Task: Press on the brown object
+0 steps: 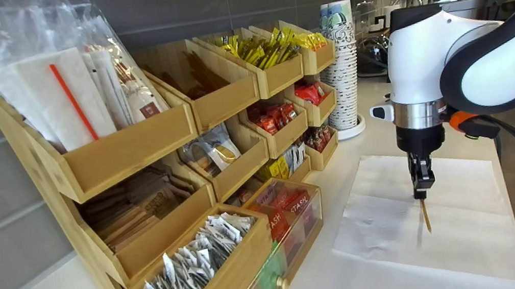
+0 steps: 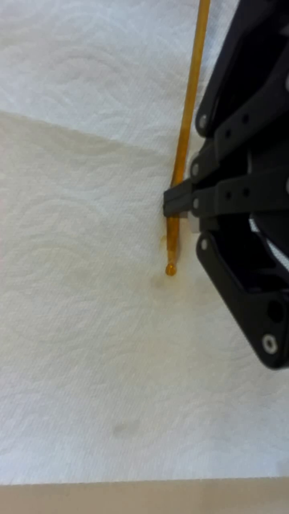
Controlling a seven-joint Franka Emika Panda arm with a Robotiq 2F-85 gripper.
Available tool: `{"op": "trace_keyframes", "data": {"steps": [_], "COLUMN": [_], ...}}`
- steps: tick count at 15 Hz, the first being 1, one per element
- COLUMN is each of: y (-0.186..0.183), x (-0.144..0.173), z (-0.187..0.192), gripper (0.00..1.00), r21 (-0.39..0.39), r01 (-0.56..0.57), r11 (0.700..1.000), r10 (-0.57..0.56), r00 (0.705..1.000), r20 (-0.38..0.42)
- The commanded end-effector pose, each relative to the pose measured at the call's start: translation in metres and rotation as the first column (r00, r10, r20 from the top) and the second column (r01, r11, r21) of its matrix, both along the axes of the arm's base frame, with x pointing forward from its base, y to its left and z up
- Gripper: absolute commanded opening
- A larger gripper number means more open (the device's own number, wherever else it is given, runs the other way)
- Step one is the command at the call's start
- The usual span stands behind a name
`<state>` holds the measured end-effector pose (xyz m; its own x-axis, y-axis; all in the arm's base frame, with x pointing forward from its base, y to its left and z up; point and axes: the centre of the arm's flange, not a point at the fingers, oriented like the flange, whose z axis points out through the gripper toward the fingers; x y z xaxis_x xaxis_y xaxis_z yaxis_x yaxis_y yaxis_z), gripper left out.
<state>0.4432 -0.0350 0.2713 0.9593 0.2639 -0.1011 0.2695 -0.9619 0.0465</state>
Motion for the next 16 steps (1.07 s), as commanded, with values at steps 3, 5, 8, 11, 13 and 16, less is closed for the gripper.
{"op": "trace_keyframes", "data": {"steps": [3,5,8,11,13,16], "y": [-0.005,-0.005,-0.004,-0.004,-0.004,-0.004], "x": [-0.009,-0.01,-0.013,-0.016,-0.018,-0.025], "z": [-0.022,-0.017,-0.009,-0.002,0.004,0.016], "gripper": [0.0,0.0,0.0,0.0,0.0,0.0], "r21": [0.0,-0.009,-0.012,-0.009,-0.001,0.026], "r01": [-0.016,-0.012,-0.009,-0.005,-0.006,-0.002], "r11": [1.0,1.0,1.0,1.0,1.0,1.0], "r10": [0.016,0.012,0.009,0.005,0.006,0.001], "r00": [1.0,1.0,1.0,1.0,1.0,0.999], "r20": [-0.018,-0.013,-0.003,0.007,0.024,0.051]}}
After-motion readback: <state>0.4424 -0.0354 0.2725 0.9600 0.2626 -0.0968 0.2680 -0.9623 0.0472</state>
